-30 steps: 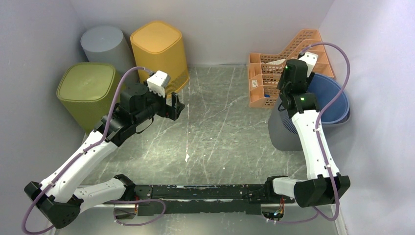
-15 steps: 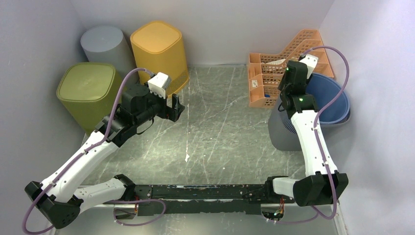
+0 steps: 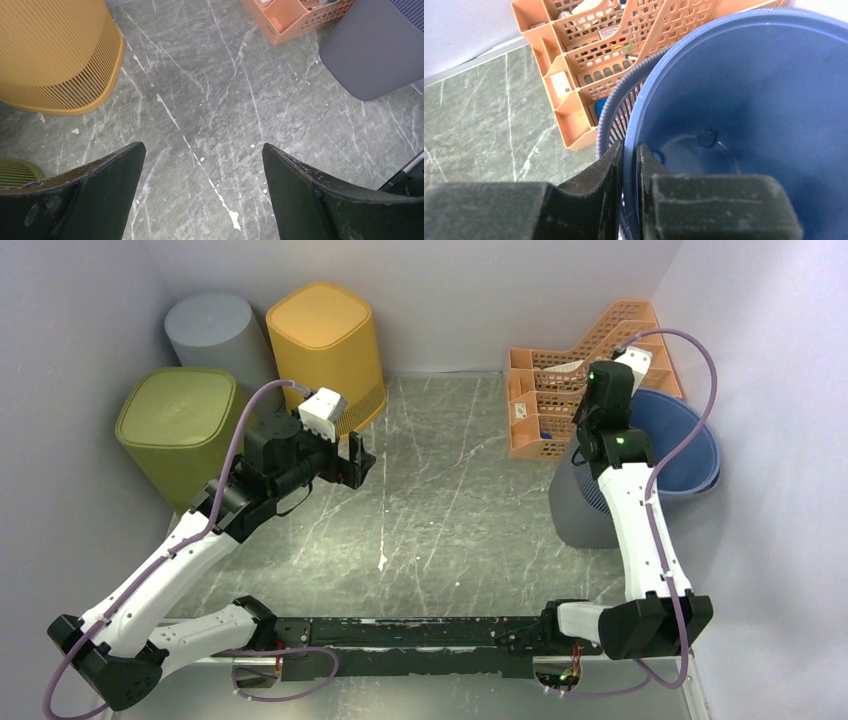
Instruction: Turn the large container upside down
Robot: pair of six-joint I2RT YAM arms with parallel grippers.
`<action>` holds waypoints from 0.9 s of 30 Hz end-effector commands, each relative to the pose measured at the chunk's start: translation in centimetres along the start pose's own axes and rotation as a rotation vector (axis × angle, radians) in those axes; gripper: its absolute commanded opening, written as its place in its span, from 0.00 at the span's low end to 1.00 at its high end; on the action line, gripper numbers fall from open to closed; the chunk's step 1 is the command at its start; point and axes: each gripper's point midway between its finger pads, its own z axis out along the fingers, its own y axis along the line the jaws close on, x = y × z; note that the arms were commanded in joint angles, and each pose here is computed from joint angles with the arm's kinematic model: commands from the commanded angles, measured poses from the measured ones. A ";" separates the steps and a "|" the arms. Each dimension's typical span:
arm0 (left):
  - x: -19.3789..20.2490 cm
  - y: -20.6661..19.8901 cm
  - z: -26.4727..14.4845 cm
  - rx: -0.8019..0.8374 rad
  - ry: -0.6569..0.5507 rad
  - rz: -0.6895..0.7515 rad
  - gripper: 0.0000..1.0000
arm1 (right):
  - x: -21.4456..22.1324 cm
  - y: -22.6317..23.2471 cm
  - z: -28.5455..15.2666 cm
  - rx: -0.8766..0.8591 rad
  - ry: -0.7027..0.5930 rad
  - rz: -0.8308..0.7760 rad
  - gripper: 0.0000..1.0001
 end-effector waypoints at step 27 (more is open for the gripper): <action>-6.7 -1.1 -3.9 0.030 -0.158 -0.012 0.99 | -27.9 -4.4 -27.1 -0.375 -0.804 0.272 0.00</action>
